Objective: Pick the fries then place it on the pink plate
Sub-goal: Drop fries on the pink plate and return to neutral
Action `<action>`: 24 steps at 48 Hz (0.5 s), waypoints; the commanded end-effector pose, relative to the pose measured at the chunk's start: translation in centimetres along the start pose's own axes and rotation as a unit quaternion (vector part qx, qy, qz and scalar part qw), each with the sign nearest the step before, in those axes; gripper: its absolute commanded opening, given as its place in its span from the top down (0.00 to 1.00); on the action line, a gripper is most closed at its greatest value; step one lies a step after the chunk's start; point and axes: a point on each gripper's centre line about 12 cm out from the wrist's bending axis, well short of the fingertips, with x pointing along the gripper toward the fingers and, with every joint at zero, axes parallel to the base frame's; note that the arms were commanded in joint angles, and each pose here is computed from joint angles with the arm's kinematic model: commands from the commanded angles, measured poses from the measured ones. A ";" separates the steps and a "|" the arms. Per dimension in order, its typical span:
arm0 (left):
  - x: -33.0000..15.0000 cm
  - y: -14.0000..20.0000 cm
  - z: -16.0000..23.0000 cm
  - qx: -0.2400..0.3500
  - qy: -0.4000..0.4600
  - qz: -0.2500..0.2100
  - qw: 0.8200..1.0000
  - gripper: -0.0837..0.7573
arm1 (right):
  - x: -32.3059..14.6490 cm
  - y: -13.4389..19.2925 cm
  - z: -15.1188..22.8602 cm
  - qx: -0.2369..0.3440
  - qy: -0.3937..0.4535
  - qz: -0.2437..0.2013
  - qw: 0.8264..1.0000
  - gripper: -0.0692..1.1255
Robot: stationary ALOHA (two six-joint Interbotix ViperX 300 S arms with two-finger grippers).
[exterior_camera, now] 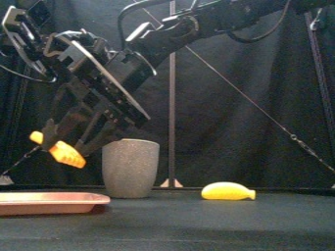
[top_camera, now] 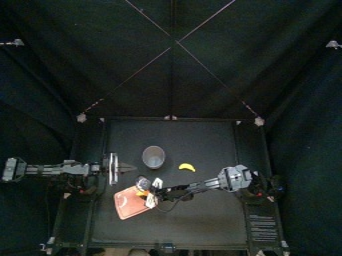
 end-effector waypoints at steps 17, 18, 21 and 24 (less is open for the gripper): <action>-0.1 0.3 -0.4 0.002 0.001 0.006 1.000 0.90 | -0.9 3.9 3.1 -0.007 -0.050 0.045 0.998 0.21; -0.1 0.3 -0.3 0.002 0.000 0.008 1.000 0.90 | -0.9 4.1 3.1 -0.009 -0.050 0.048 0.998 0.21; -0.1 0.3 -0.3 0.002 0.000 0.008 1.000 0.90 | -1.1 4.8 2.8 -0.019 -0.052 0.054 0.997 0.20; -0.1 0.4 -0.3 0.002 -0.001 0.010 1.000 0.90 | -1.3 5.4 2.5 -0.028 -0.052 0.056 0.997 0.17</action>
